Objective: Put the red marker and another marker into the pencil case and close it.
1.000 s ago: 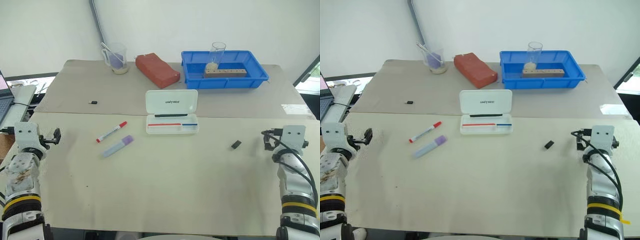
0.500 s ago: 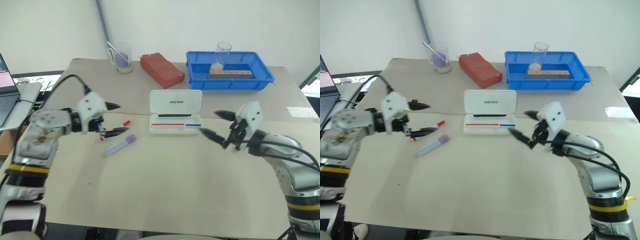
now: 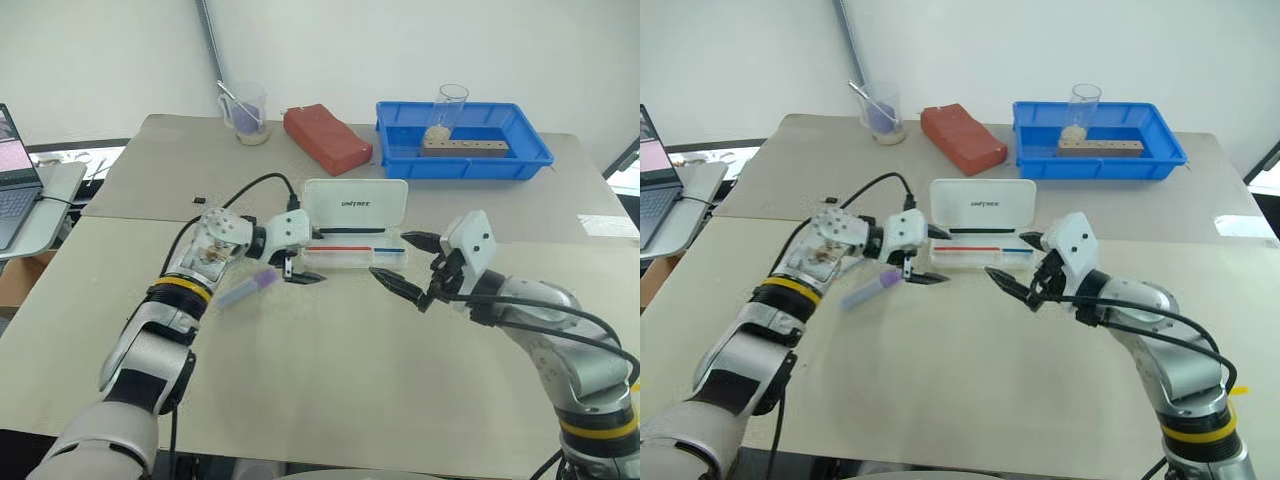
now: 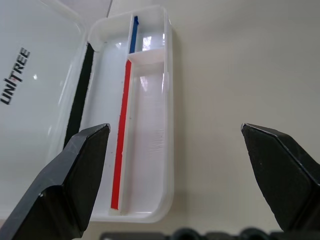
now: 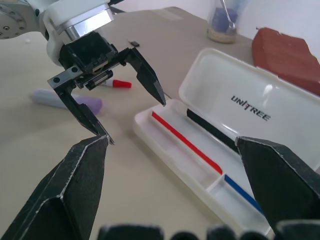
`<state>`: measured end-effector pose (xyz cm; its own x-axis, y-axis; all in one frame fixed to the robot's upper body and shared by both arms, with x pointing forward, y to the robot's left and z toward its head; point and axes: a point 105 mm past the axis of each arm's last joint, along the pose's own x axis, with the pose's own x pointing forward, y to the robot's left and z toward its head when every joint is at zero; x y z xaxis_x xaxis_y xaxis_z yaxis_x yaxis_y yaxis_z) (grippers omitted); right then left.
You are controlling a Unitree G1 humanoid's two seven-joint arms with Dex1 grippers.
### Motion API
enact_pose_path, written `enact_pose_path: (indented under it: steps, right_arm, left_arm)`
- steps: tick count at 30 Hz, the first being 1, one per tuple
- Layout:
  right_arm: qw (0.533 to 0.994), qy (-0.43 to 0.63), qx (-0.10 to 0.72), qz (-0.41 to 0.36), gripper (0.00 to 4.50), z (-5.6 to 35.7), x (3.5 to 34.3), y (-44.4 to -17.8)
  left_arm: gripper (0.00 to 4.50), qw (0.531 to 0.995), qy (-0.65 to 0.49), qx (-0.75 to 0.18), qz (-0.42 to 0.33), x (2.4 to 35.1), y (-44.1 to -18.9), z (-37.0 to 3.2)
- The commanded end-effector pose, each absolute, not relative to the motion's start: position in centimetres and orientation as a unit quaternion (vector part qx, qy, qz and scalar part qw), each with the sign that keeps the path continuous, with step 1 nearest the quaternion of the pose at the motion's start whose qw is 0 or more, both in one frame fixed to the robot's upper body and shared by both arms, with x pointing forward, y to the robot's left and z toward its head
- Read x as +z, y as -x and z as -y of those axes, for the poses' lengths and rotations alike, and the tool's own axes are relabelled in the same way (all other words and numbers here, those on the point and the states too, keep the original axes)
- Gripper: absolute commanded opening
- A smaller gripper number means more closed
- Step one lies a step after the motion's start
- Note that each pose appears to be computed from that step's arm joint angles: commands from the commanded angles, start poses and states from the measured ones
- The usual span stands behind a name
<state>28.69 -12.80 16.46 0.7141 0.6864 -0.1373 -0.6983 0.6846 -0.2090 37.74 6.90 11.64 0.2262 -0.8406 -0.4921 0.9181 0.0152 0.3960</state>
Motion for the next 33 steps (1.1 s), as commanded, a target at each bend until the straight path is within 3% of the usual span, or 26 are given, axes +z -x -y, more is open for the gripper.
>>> enact_pose_path:
  steps: [1, 5, 21, 24, 26, 33]
  right_arm:
    - [0.927, 0.123, 0.355, 0.017, 4.5, 13.1, 18.4, -28.5]
    - [0.935, 0.111, 0.336, 0.018, 4.5, 13.5, 18.4, -28.5]
    - [0.934, 0.12, 0.337, 0.008, 4.5, 13.5, 18.5, -28.2]
    - [0.932, 0.124, 0.339, 0.005, 4.5, 13.6, 18.5, -28.3]
    - [0.933, 0.123, 0.338, 0.007, 4.5, 13.7, 18.7, -28.4]
    - [0.933, 0.123, 0.338, 0.01, 4.5, 13.7, 18.8, -29.0]
  left_arm:
    - [3.77, 0.708, -0.342, -0.616, -0.041, 12.4, -38.5, -6.3]
    - [2.03, 0.711, -0.338, -0.615, -0.04, 12.2, -38.8, -5.8]
    - [2.03, 0.72, -0.344, -0.599, -0.076, 10.4, -39.5, -6.2]
    - [1.16, 0.716, -0.351, -0.599, -0.074, 10.5, -39.5, -6.3]
    - [0.28, 0.713, -0.355, -0.601, -0.074, 10.5, -39.5, -6.3]
    - [0.13, 0.706, -0.356, -0.609, -0.069, 10.6, -39.3, -6.3]
